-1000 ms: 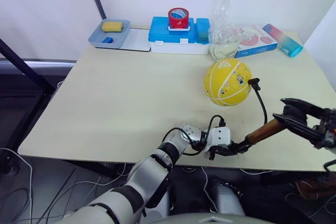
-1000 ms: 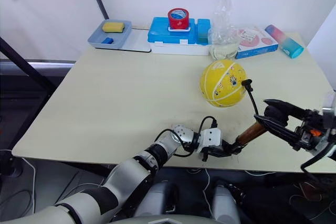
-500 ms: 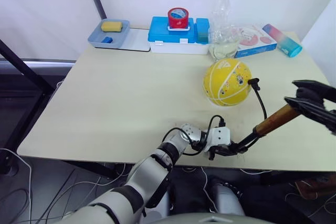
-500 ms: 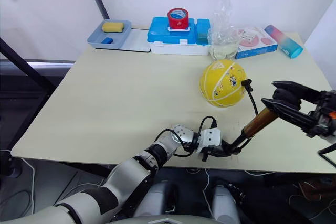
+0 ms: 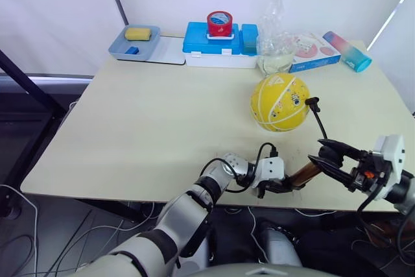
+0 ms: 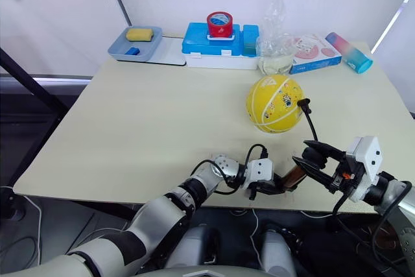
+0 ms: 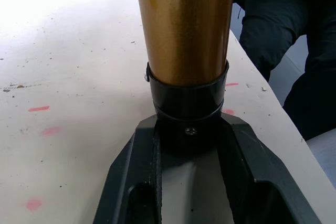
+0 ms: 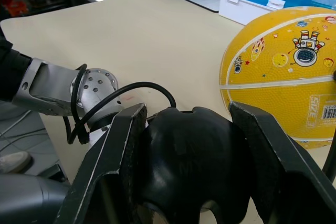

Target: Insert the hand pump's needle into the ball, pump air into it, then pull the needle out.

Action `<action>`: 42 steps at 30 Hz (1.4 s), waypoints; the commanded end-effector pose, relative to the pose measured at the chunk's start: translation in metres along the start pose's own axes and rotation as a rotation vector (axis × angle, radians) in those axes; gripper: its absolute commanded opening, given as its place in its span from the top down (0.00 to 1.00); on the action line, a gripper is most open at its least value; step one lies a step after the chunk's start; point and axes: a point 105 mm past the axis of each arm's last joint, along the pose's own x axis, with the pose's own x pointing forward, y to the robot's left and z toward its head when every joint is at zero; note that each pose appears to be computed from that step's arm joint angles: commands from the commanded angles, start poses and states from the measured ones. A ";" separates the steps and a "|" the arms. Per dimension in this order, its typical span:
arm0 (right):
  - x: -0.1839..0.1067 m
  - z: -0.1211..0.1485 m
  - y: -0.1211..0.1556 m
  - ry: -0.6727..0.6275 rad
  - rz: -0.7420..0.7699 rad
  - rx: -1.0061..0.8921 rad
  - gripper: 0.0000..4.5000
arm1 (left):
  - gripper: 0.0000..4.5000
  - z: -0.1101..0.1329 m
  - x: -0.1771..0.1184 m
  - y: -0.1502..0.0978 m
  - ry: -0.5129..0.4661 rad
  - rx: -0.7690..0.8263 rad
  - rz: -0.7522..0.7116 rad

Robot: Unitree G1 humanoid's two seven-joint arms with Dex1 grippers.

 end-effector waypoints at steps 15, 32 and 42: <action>-0.039 0.140 -0.012 -0.182 0.038 -0.119 0.55 | 0.78 -0.009 0.014 -0.024 0.023 -0.035 -0.092; -0.003 0.012 0.001 0.049 0.101 0.044 0.55 | 0.78 -0.010 0.011 -0.022 0.019 -0.044 -0.073; 0.002 -0.006 -0.001 0.013 0.076 -0.007 0.55 | 0.78 -0.010 0.010 -0.020 0.018 -0.048 -0.062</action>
